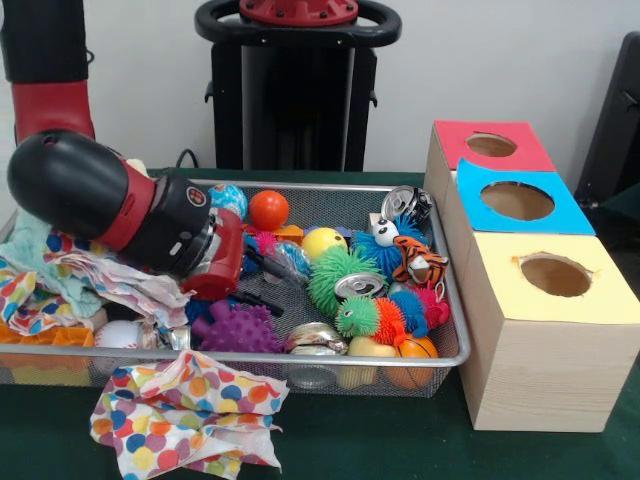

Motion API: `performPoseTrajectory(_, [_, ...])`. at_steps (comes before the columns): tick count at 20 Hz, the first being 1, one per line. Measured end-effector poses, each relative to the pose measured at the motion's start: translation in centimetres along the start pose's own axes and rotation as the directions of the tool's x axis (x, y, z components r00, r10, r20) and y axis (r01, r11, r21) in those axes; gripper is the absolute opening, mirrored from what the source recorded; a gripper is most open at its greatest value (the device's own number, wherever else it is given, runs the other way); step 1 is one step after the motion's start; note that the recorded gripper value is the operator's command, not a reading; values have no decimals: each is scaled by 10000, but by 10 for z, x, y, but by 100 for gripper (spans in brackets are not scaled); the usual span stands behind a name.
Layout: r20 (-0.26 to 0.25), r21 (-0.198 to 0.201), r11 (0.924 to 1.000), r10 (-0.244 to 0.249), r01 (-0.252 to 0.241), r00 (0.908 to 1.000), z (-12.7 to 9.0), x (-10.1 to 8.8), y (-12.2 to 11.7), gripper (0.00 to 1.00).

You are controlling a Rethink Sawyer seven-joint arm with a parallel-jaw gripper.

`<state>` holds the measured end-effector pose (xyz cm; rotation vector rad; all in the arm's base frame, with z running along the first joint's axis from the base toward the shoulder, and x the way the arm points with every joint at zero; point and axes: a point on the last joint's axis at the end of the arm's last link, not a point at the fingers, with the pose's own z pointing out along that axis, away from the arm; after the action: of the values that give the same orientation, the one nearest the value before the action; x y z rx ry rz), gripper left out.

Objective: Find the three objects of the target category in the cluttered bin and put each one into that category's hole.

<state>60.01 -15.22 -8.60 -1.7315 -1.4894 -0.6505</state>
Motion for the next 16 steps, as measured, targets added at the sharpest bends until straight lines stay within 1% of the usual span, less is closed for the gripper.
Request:
performPoseTrajectory(3, [-81, 294, 9995, -129, 131, 9999, 3, 8, -2, 100])
performPoseTrajectory(4, [-32, 495, 9985, -229, 230, 9997, 4, 12, -4, 100])
performPoseTrajectory(5, [29, 605, 9978, -287, 285, 9996, 5, 14, -5, 100])
performPoseTrajectory(8, [323, 869, 9953, -468, 439, 9984, 3, 18, -8, 100])
performPoseTrajectory(10, [507, 972, 9939, -563, 512, 9971, 2, 20, -9, 100])
performPoseTrajectory(11, [761, 1142, 9916, -699, 610, 9946, 1, 21, -12, 100])
performPoseTrajectory(15, [1333, 1497, 9851, -1048, 845, 9855, -3, 23, -15, 100])
performPoseTrajectory(16, [1401, 1538, 9843, -1090, 872, 9841, -4, 24, -15, 100])
